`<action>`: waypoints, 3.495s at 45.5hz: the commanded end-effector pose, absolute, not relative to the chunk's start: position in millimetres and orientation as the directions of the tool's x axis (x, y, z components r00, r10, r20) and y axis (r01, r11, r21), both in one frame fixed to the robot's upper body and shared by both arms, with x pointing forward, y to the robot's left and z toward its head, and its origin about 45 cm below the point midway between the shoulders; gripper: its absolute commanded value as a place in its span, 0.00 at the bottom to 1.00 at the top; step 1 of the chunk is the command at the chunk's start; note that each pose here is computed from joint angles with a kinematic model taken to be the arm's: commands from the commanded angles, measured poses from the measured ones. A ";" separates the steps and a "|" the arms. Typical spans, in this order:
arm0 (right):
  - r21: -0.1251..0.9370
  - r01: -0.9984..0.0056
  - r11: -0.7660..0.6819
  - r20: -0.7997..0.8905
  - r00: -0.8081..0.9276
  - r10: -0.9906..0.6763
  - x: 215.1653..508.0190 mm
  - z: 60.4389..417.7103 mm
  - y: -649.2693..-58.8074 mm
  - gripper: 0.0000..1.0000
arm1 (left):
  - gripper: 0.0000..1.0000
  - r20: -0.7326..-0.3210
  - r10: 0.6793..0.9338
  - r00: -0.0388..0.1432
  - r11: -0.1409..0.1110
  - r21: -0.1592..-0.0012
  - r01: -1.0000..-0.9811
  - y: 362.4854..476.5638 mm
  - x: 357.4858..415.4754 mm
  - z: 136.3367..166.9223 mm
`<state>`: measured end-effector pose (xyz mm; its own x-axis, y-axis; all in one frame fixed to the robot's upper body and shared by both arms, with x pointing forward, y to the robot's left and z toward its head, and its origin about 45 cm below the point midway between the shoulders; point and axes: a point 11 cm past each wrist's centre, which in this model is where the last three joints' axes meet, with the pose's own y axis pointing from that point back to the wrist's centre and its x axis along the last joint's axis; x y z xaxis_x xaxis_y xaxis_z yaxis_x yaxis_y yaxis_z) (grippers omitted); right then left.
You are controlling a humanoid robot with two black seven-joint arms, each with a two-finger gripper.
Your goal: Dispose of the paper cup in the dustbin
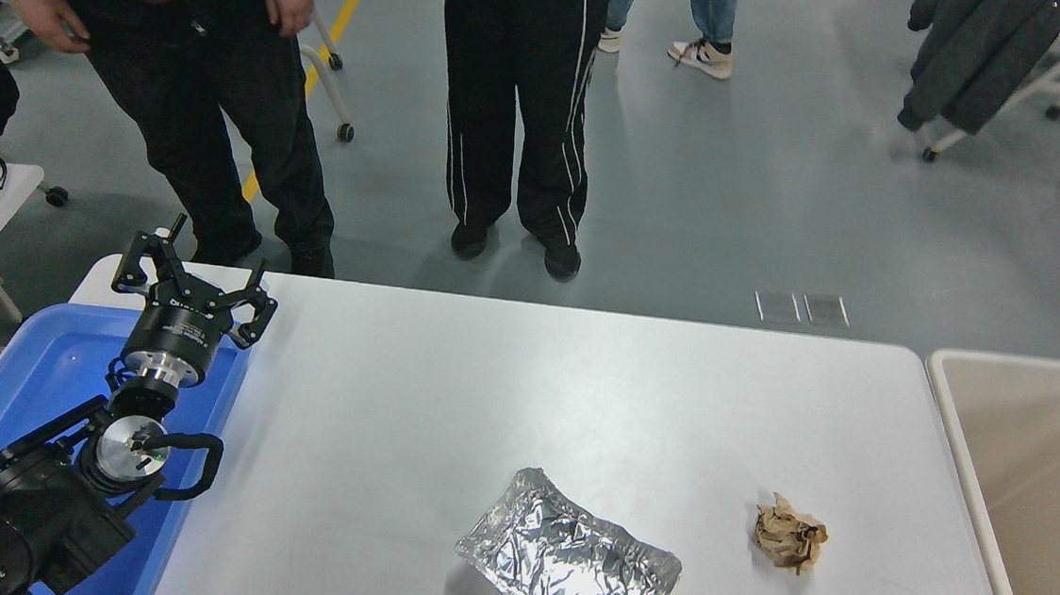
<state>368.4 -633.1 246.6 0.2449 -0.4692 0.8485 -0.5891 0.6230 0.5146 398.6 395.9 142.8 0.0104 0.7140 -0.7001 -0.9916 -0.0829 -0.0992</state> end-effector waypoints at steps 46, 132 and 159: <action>0.685 -0.402 0.607 0.728 0.387 -0.566 311.8 93.3 -571.9 0.00 | 1.00 -0.700 0.714 0.011 -0.083 -0.099 -0.992 395.7 398.6 142.8; 0.327 -0.857 0.398 0.351 -0.281 -0.893 477.5 330.8 -529.5 0.99 | 1.00 -0.700 0.714 0.011 -0.083 -0.099 -0.992 395.7 398.6 142.8; 0.035 -0.995 0.091 -0.081 -0.093 -0.992 517.0 353.0 -414.9 0.99 | 1.00 -0.700 0.714 0.011 -0.083 -0.099 -0.992 395.7 398.6 142.8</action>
<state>510.8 -452.7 361.8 -0.1615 -0.9842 0.0731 -0.9798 0.1688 0.1069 398.6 395.7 142.8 0.0104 0.7138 -0.7003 -0.9916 -0.0828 -0.0992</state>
